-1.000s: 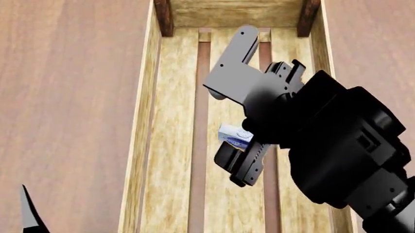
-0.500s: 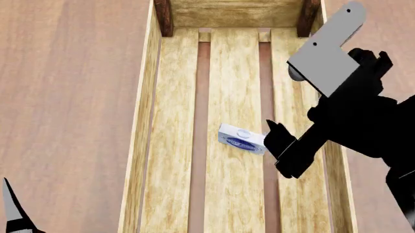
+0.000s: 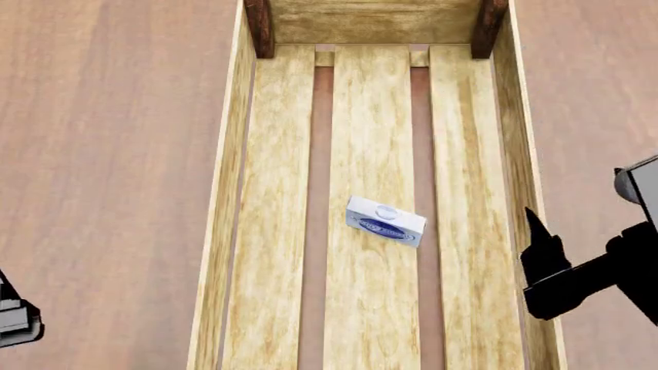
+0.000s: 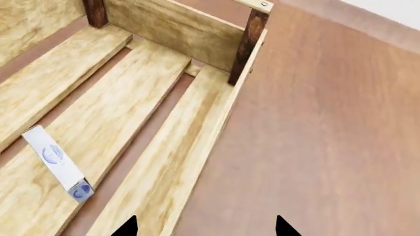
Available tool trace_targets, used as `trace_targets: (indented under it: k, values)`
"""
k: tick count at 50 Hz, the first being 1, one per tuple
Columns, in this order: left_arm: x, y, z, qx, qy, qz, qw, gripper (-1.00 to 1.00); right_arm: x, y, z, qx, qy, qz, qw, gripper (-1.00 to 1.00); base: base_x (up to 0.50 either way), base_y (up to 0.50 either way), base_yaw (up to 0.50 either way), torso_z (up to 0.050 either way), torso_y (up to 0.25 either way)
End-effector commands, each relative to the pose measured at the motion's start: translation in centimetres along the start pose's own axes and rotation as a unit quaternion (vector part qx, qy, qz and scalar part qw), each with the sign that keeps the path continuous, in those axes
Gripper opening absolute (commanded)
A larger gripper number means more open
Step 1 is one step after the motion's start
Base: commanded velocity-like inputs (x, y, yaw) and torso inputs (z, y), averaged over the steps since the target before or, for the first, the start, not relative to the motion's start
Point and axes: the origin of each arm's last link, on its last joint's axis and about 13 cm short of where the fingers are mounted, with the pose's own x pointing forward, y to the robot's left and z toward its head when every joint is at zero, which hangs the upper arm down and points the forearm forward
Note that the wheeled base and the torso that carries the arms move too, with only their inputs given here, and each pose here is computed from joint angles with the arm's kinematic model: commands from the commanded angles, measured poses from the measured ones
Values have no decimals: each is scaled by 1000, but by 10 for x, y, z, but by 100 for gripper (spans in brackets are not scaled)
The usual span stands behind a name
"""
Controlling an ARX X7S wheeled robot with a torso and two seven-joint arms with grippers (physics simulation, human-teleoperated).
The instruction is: Pick up the cream cheese and put it in the tray.
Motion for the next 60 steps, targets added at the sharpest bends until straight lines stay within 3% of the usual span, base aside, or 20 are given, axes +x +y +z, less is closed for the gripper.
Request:
trace_targets:
  k: [1,14,20,24,29,40,44,49,53,54,55,60]
  values:
    - [35,11,18,-12,-10,3,1000,100,-20,13,-25,18,-45,-49,998,100,0,0,0,0,0]
    - [48,15,50,-7,-66,-9,998,100,-30,44,-19,-16,-98,-44,994,100,0,0,0,0,0]
    - [49,17,62,-12,-92,-13,996,100,-32,54,-7,-25,-131,-67,989,100,0,0,0,0,0]
    - [51,17,73,-13,-108,-18,994,100,-34,60,3,-35,-157,-112,981,100,0,0,0,0,0]
    - [51,17,78,-8,-122,-27,992,100,-40,61,13,-34,-186,-146,971,100,0,0,0,0,0]
    - [38,22,98,2,-161,-37,986,100,-46,55,22,-26,-199,-162,966,100,0,0,0,0,0]
    - [29,27,116,-12,-187,-43,981,100,-51,56,28,-13,-228,-177,957,100,0,0,0,0,0]
    - [19,33,127,-28,-207,-38,977,100,-59,61,30,-10,-268,-231,935,100,0,0,0,0,0]
    - [20,34,127,-41,-256,20,966,100,-67,70,28,11,-310,-230,923,100,0,0,0,0,0]
    - [20,33,126,-37,-260,25,965,100,-68,72,27,10,-311,-230,922,100,0,0,0,0,0]
    - [22,32,125,-36,-263,30,964,100,-70,77,26,-7,-321,-253,913,100,0,0,0,0,-10]
    - [24,32,127,-43,-267,30,962,100,-70,86,22,-16,-327,-222,919,100,0,0,0,0,0]
